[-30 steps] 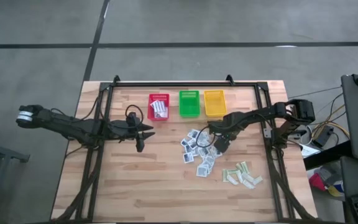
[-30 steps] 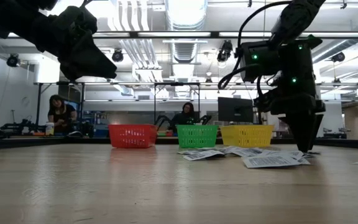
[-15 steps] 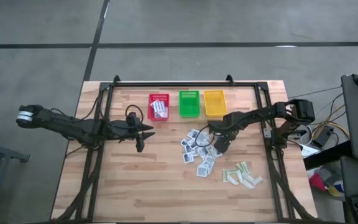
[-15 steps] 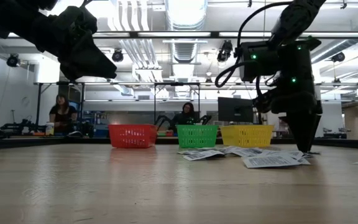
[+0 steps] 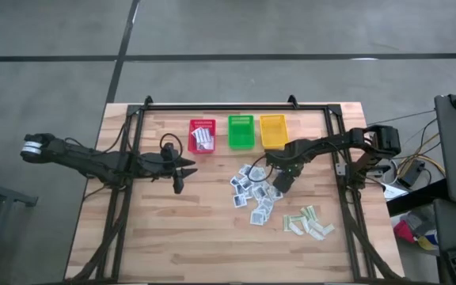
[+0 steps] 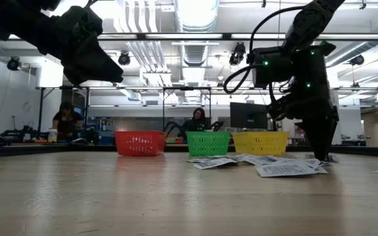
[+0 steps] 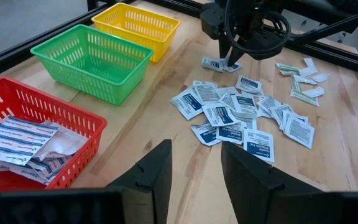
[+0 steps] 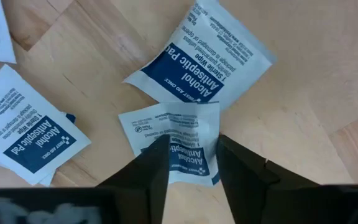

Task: Pick & Place First Aid Supplies
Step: Put the alcohol pad into the green basket

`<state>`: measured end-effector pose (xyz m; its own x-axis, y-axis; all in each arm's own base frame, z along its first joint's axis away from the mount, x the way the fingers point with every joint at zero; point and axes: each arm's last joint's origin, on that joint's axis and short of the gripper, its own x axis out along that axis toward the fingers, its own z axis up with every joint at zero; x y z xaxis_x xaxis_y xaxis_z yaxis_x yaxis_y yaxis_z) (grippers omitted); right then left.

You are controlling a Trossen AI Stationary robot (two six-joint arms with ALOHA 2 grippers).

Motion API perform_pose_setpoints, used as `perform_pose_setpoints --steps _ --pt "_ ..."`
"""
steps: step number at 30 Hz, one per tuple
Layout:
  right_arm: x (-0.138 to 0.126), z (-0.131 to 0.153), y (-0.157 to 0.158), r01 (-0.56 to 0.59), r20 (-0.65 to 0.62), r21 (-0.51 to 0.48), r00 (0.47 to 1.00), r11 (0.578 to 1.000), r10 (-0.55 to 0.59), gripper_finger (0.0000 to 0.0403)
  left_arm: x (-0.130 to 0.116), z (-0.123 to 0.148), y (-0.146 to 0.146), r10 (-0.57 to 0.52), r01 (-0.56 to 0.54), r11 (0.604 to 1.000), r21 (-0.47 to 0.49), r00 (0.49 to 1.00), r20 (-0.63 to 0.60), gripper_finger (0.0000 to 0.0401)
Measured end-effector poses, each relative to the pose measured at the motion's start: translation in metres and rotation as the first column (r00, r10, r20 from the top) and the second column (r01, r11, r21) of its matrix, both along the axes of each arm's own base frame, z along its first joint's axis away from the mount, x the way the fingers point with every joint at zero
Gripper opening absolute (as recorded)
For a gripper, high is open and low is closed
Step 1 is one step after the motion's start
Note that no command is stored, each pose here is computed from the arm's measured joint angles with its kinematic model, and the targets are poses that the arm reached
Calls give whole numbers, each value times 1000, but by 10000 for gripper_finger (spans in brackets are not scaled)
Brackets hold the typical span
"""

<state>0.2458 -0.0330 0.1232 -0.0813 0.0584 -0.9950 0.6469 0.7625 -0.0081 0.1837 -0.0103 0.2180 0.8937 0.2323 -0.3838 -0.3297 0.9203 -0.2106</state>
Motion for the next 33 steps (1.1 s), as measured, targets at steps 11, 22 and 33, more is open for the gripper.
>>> perform_pose_setpoints --steps 11,22,33 --pt "-3 9 0 -25 18 -15 1000 1000 25 68 0 0 0 0 0 1000 1 1000 0 133" --pt "-16 43 0 9 27 -42 1000 999 -8 42 0 0 0 -1 1 1000 5 1000 0 133" --pt "-14 88 0 -23 191 -69 981 997 36 9 0 1 0 1 -1 1000 0 1000 11 133"
